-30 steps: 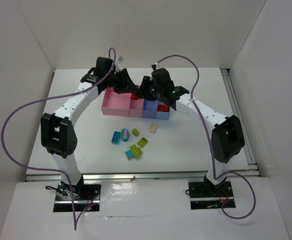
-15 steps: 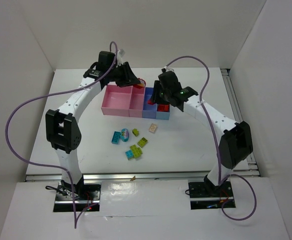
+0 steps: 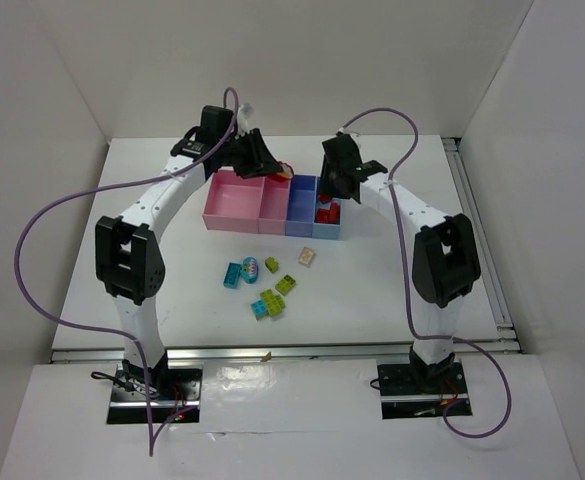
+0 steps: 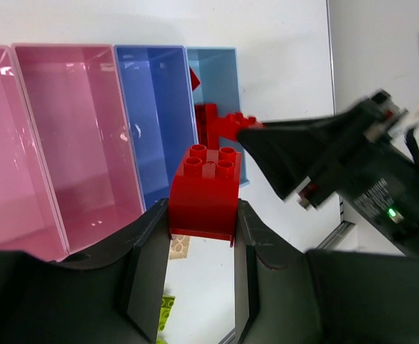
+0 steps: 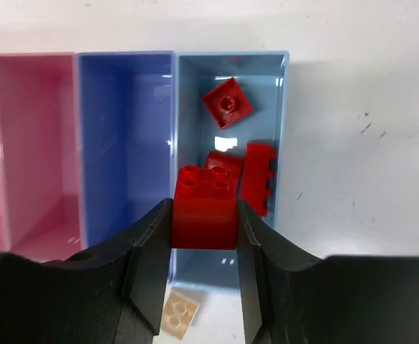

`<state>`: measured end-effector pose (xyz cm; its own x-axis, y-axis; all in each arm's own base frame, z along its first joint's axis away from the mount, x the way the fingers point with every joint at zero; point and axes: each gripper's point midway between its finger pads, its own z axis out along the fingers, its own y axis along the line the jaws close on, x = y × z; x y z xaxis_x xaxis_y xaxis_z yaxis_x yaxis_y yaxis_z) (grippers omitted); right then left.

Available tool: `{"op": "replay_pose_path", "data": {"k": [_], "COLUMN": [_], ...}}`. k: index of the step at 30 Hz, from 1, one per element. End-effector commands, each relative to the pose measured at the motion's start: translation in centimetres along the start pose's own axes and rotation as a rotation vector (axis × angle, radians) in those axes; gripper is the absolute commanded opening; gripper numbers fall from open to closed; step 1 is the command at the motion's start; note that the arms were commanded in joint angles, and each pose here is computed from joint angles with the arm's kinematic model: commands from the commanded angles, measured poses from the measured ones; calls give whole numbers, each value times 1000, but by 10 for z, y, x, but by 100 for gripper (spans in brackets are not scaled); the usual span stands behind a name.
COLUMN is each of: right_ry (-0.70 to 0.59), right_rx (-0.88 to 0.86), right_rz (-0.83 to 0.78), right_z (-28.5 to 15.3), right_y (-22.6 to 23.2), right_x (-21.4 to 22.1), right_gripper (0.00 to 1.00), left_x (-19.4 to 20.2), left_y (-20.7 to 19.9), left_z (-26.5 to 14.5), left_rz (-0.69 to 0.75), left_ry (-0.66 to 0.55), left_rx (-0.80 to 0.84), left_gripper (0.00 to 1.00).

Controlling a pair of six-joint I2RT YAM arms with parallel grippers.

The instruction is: Sort the legos into containers by color

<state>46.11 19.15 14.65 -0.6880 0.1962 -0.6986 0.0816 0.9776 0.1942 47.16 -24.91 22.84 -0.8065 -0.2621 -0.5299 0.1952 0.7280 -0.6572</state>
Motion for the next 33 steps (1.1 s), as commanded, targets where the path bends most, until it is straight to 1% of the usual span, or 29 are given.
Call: {"op": "replay_pose_path", "data": {"k": [1,2,3,4,5,6,7,8,9,10,11,12,13,14,15,16,17,18,23,25,27,28,29,31,33], "right_ry": [-101,-89,-90,-94,-90,-83,-94,-122,-143,-143,-178,-193,-210,-221,-230,-231,-234,-232,-208,-177,-192,-183,-198,-204,-208], "right_rx": [9,16,5,3,5,8,30,26,33,49,51,54,66,78,84,80,95,104,154,169,172,175,180,188,203], "right_rz": [4,0,-8,-7,-8,-10,-9,-1,10,9,25,38,50,64,74,91,103,107,142,157,174,173,184,192,205], "right_z": [13,18,20,24,22,24,24,13,7,4,-11,-19,-32,-38,-44,-49,-59,-63,-80,-80,-90,-89,-94,-98,-102], "right_y": [2,1,4,7,7,7,3,4,-1,-6,-11,-13,-24,-34,-41,-46,-59,-65,-104,-114,-122,-123,-128,-134,-142], "right_x": [-39,-34,-37,-40,-41,-40,-42,-52,-61,-58,-70,-74,-77,-81,-83,-84,-84,-82,-70,-61,-65,-61,-66,-68,-69], "right_gripper": [23,26,33,55,63,69,74,76,76,76,76,76,76,76,74,73,73,72,72,72,72,72,72,72,72], "left_x": [8,11,11,13,17,14,20,17,19,18,21,25,27,29,30,27,33,32,40,43,44,51,50,49,56], "left_y": [-9,-13,-13,-15,-16,-18,-19,-22,-25,-24,-29,-31,-36,-34,-38,-42,-41,-48,-64,-59,-53,-48,-48,-46,-45], "left_z": [-3,-2,-2,-2,2,1,6,5,7,11,14,18,23,26,30,31,39,42,69,85,92,101,102,105,111], "left_rz": [38,44,44,44,43,56,57,62,78,77,84,86,93,89,97,101,100,112,137,118,102,101,102,110,116], "left_ry": [24,31,31,37,53,46,61,53,61,62,69,83,92,99,103,101,117,114,123,125,127,139,135,133,156], "left_rx": [28,34,34,44,43,48,49,54,58,57,64,66,80,76,84,98,96,109,128,103,85,68,71,61,54], "left_gripper": [0,0,0,0,0,0,0,0,0,0,0,0,0,0,0,0,0,0,0,0,0,0,7,36,65]}}
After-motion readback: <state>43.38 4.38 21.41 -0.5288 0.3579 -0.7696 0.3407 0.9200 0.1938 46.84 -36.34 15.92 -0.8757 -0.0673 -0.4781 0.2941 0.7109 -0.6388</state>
